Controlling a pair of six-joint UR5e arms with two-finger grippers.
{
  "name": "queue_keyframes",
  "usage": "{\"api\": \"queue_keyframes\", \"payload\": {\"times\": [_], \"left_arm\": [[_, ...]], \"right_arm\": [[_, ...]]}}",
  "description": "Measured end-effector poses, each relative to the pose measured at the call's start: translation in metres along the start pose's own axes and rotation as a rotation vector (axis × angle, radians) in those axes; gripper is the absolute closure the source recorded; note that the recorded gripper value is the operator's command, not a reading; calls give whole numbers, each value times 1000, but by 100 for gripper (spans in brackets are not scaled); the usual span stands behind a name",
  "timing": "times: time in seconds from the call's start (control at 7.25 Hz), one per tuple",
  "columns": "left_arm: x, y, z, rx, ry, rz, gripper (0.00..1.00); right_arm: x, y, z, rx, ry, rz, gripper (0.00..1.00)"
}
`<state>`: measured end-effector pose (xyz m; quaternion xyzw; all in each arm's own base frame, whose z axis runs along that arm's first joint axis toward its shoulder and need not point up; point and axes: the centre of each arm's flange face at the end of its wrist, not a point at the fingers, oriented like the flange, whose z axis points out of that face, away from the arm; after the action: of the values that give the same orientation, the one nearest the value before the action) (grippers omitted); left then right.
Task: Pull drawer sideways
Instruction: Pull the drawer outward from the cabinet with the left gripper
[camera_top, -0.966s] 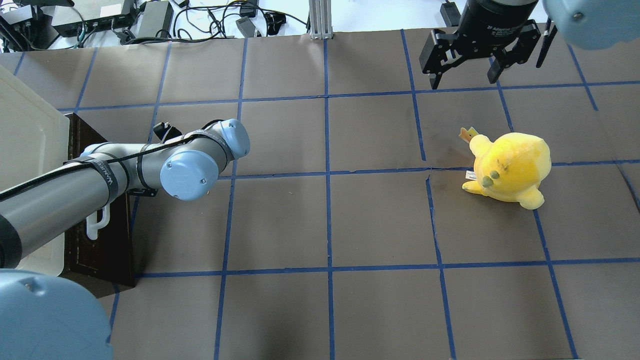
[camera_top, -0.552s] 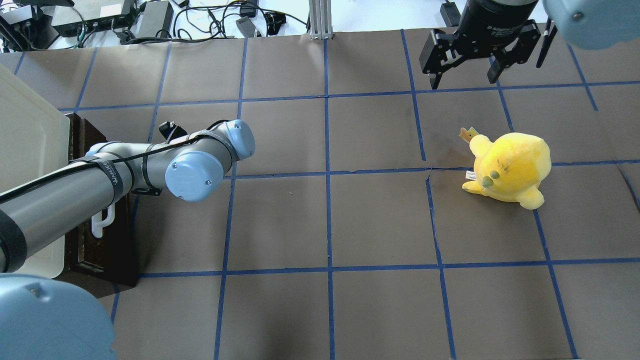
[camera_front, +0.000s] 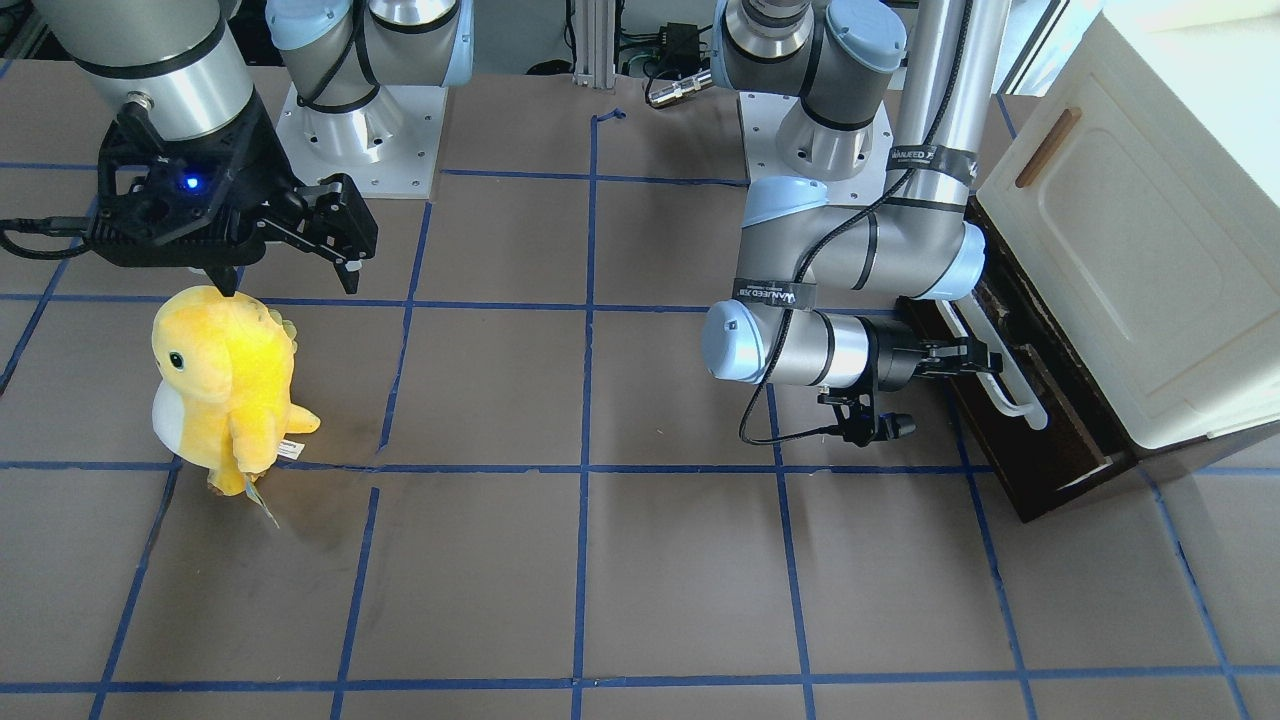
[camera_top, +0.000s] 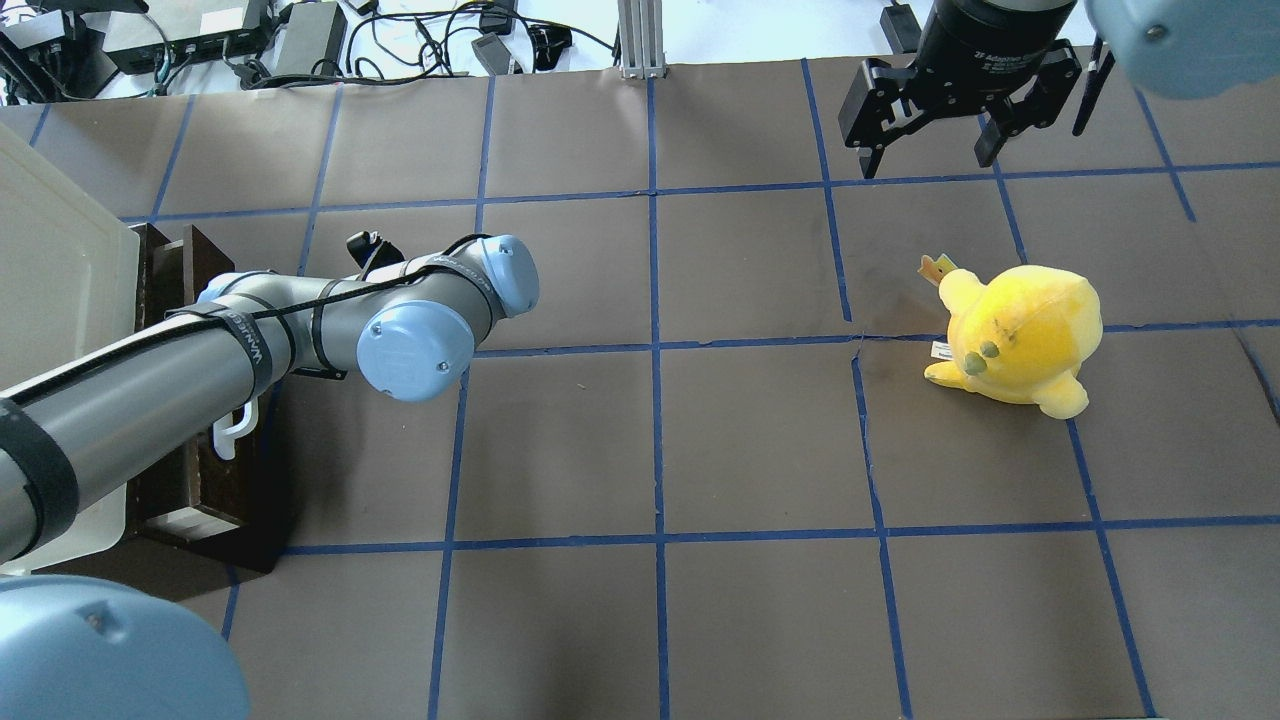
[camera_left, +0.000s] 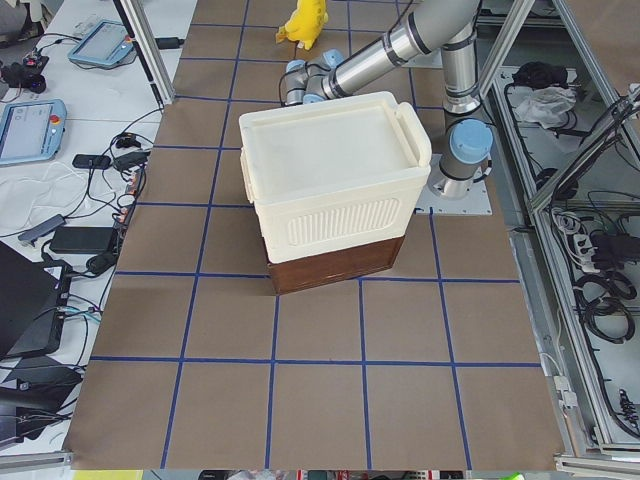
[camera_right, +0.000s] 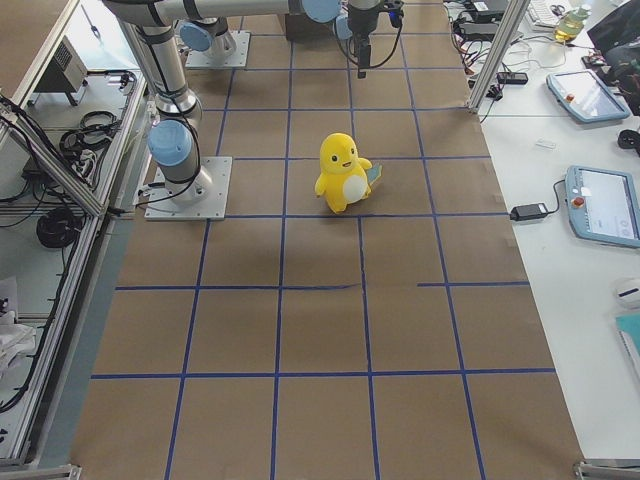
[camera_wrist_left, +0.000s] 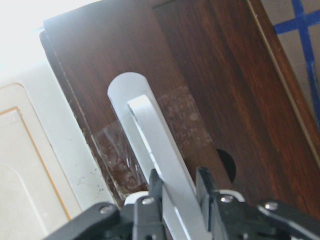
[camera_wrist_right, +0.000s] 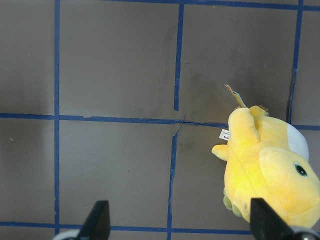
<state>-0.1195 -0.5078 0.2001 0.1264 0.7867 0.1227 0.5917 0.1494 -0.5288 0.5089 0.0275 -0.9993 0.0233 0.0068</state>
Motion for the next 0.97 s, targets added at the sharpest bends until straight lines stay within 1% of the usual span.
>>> {"api": "queue_keyframes", "payload": {"times": [0.28,0.97], "left_arm": [[2,0,-9,12,12,7,77],[13,4,-43,63,34,20,77]], "right_arm": [[0,0,0,0,0,0,0],[0,0,0,0,0,0,0]]}}
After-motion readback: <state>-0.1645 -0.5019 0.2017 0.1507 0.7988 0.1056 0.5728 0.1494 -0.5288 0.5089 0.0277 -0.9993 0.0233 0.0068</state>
